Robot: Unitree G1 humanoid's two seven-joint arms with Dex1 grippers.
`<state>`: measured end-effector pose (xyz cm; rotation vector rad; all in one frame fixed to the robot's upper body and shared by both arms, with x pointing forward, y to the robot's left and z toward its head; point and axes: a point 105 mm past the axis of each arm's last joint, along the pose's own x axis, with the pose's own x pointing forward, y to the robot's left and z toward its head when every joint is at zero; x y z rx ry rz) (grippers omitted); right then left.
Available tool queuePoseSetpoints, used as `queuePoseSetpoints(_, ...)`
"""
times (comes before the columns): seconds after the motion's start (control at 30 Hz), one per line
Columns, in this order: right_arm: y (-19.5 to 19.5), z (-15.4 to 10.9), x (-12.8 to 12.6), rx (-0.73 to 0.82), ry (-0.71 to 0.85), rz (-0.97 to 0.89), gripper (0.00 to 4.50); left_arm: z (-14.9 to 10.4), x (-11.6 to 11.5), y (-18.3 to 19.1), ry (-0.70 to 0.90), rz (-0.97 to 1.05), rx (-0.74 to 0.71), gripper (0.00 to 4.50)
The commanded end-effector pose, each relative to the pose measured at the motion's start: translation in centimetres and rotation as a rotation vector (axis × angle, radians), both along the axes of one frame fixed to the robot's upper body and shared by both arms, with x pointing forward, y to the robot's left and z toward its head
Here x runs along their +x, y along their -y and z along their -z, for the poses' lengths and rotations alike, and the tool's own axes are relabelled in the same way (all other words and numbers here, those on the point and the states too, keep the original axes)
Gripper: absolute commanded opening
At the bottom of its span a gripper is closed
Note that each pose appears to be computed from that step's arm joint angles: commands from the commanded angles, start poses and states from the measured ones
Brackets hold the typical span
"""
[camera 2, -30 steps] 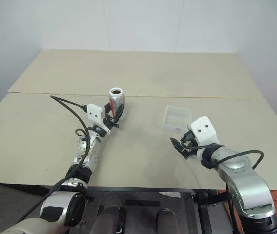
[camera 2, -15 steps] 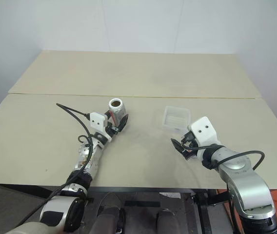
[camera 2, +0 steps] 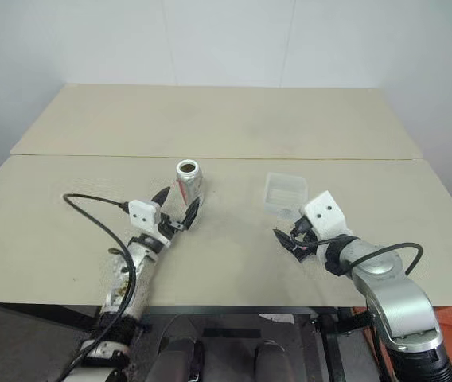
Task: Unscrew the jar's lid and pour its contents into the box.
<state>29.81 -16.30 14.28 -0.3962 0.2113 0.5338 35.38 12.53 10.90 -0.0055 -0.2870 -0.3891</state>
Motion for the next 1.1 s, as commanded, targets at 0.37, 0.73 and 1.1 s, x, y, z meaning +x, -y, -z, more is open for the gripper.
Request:
queuePoseSetpoints(0.37,3.3,-3.5,-1.1,-0.164,0.104,-0.33,4.5,-4.0,-9.8,-4.5,-0.009,0.38,0.247,4.48)
queuePoseSetpoints(0.73,5.8,-5.6,-0.5,-0.267,0.104,-0.469,4.5,-5.7,-11.6,-6.1,-0.026,0.299,0.267,4.48)
queuePoseSetpoints(1.1,5.7,-5.6,-0.3,-0.287,0.095,-0.524,4.5,-7.7,-13.8,-6.7,-0.026,0.274,0.278,4.48)
